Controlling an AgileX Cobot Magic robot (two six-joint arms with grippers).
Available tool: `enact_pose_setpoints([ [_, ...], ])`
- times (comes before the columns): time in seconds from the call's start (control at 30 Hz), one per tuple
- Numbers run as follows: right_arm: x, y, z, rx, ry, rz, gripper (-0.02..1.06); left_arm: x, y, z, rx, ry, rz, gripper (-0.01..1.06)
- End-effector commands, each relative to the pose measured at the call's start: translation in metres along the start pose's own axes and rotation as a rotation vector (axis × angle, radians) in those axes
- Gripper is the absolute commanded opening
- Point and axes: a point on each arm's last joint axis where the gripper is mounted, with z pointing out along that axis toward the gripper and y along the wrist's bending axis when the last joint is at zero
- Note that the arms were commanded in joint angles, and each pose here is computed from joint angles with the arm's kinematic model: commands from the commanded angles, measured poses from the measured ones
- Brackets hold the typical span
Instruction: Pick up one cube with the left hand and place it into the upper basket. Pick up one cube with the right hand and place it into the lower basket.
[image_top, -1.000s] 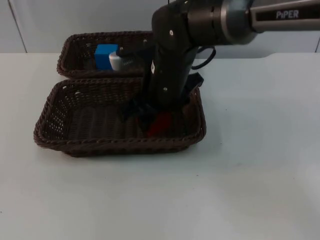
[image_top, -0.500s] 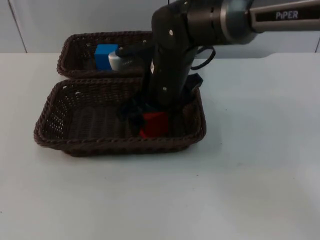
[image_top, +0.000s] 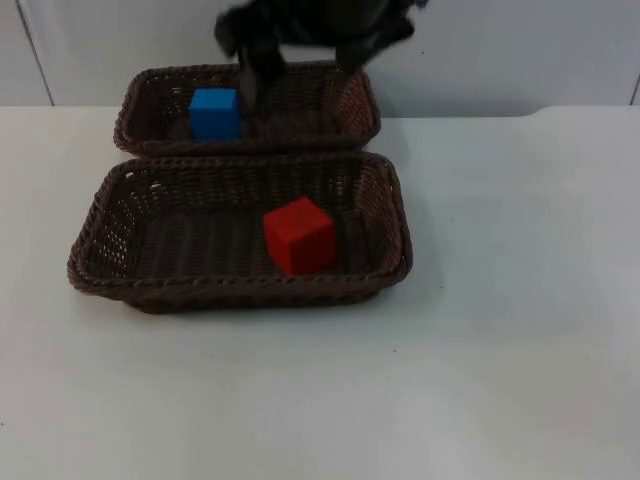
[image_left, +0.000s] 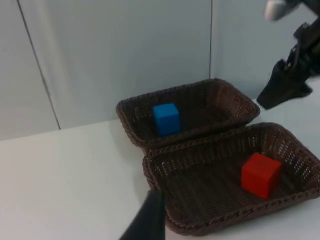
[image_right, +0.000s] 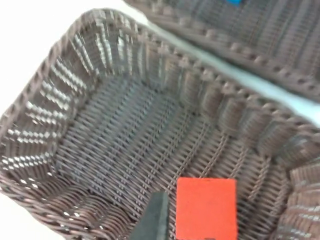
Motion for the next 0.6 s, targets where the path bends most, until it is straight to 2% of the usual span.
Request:
enact_pose_setpoints([
  [0.0,-0.006,-0.001,-0.025,0.001,-0.022,-0.004,0.82,0.0,0.0,-0.002,-0.005,-0.019,0.0,0.9],
  [0.23,-0.014,-0.003,-0.064,-0.002,-0.071,-0.017,0.82,0.0,0.0,-0.002,-0.007,-0.019,0.002,0.9],
  [0.57,-0.012,0.001,-0.087,-0.04,-0.057,-0.027,0.82,0.0,0.0,-0.002,-0.007,-0.019,0.002,0.9],
])
